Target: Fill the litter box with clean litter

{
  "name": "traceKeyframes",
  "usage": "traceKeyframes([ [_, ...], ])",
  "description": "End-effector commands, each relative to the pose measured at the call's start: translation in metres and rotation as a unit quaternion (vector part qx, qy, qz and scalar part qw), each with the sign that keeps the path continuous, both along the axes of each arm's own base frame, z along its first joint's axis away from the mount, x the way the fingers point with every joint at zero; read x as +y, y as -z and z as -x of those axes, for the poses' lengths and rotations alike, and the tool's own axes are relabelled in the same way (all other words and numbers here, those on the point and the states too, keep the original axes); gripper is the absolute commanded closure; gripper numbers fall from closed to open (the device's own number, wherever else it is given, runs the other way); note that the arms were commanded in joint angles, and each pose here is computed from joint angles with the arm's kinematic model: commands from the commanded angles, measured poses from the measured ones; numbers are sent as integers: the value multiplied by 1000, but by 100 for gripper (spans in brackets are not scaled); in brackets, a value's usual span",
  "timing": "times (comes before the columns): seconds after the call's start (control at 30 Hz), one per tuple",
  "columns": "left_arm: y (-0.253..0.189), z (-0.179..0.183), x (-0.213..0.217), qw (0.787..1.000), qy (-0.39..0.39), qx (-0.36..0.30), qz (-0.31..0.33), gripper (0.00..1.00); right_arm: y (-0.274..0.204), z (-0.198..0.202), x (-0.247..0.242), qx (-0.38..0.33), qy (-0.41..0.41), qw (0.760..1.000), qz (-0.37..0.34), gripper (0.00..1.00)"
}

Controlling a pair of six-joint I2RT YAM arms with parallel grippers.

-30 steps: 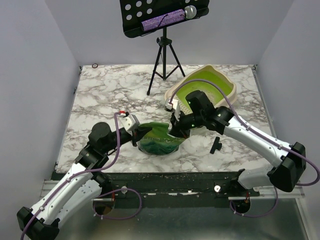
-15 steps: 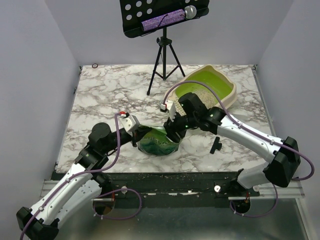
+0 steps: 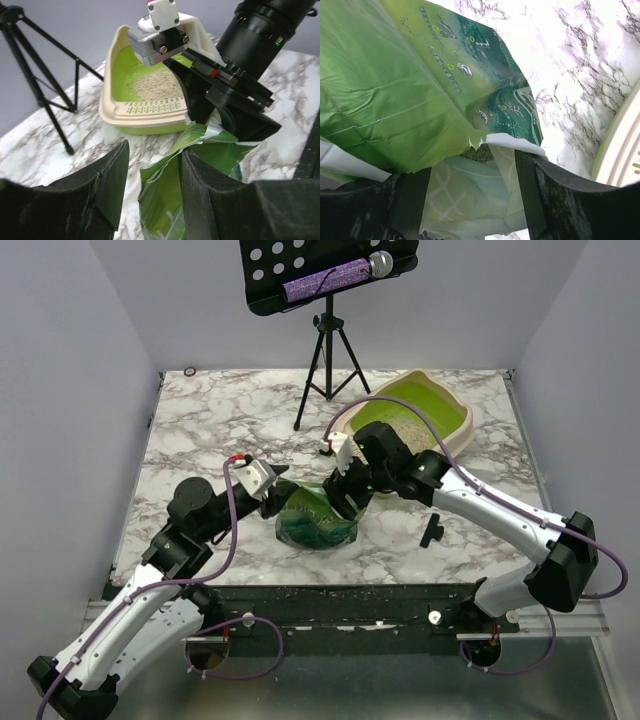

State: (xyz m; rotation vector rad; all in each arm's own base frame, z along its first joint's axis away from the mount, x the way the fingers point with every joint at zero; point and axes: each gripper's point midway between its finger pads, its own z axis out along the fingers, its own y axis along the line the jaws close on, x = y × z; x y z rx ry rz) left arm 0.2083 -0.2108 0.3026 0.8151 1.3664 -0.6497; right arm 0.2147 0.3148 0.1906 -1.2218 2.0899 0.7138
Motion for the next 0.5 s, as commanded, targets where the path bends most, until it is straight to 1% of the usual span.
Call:
traceKeyframes([
  [0.0, 0, -15, 27, 995, -81, -39, -35, 48, 2, -6, 22, -4, 1, 1000, -7, 25],
  [0.13, -5, -16, 41, 991, -113, -63, -36, 50, -13, -1, 44, 0, -15, 999, -41, 25],
  [0.33, -7, -16, 49, 988, -129, -72, -39, 51, -36, 6, 59, 4, -38, 996, -76, 25],
  [0.47, -9, -16, 47, 989, -124, -71, -35, 51, -37, 9, 66, 9, -44, 996, -77, 25],
])
